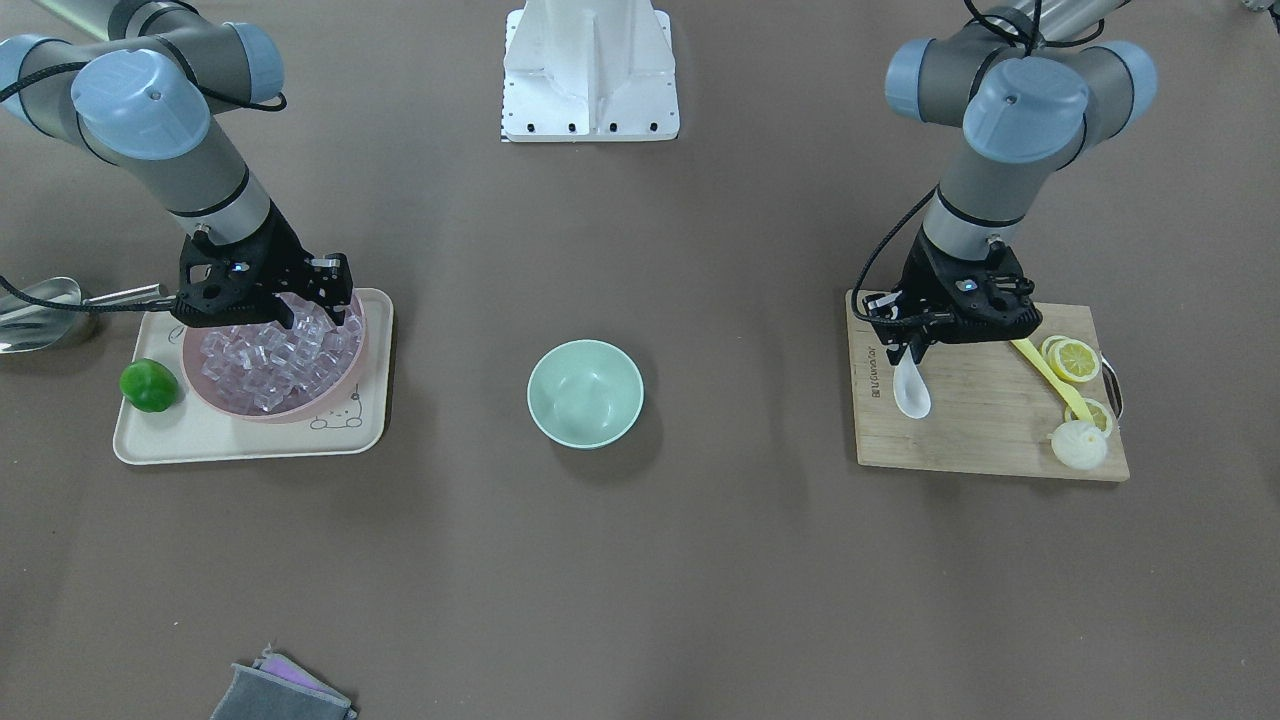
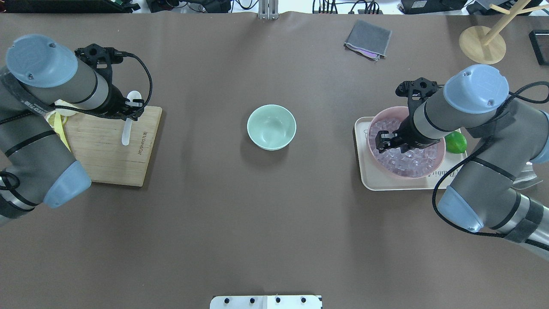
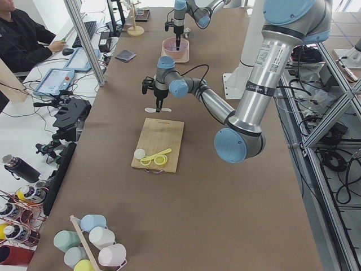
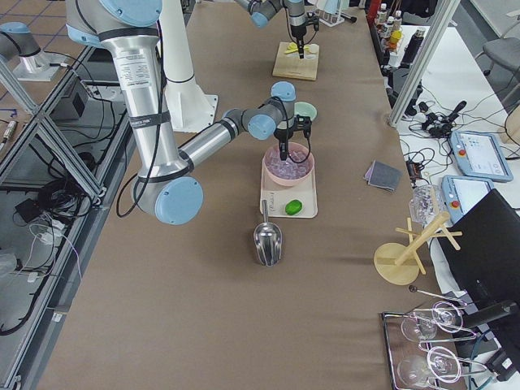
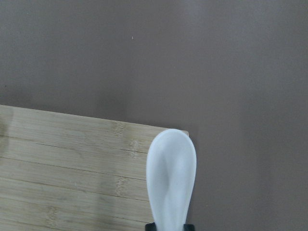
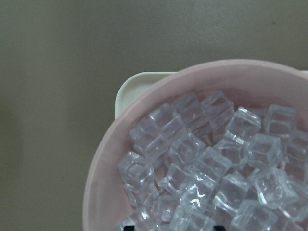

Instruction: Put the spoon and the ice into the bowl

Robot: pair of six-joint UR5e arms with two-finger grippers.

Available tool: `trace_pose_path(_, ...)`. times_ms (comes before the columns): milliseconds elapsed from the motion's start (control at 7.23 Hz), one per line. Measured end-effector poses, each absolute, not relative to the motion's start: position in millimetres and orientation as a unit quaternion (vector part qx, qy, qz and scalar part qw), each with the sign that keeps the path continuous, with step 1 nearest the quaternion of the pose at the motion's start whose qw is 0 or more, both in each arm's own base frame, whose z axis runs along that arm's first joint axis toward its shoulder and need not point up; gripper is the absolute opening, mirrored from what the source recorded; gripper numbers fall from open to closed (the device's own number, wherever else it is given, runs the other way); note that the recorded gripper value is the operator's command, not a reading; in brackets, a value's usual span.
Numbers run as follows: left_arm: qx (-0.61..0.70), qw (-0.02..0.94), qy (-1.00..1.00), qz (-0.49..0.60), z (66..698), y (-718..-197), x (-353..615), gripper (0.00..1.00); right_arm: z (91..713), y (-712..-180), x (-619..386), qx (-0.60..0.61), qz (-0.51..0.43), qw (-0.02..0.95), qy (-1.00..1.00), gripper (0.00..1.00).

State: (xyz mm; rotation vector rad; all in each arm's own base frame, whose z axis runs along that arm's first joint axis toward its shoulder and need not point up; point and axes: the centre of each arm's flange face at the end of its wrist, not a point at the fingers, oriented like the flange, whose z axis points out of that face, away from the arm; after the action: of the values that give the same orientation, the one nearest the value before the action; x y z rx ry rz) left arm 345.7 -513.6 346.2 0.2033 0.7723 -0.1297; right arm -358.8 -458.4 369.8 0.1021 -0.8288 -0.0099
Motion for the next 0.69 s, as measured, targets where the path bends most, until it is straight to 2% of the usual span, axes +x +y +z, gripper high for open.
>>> trace_pose_path(415,0.099,0.919,0.376,-0.062,345,-515,347,0.0,369,-468,-351,0.107,-0.116,0.906,-0.393,0.61)
trace_pose_path(692,0.099,0.919,0.376,-0.062,345,-516,347,0.0,376,-466,-361,0.126,-0.148,0.896,-0.4,0.59)
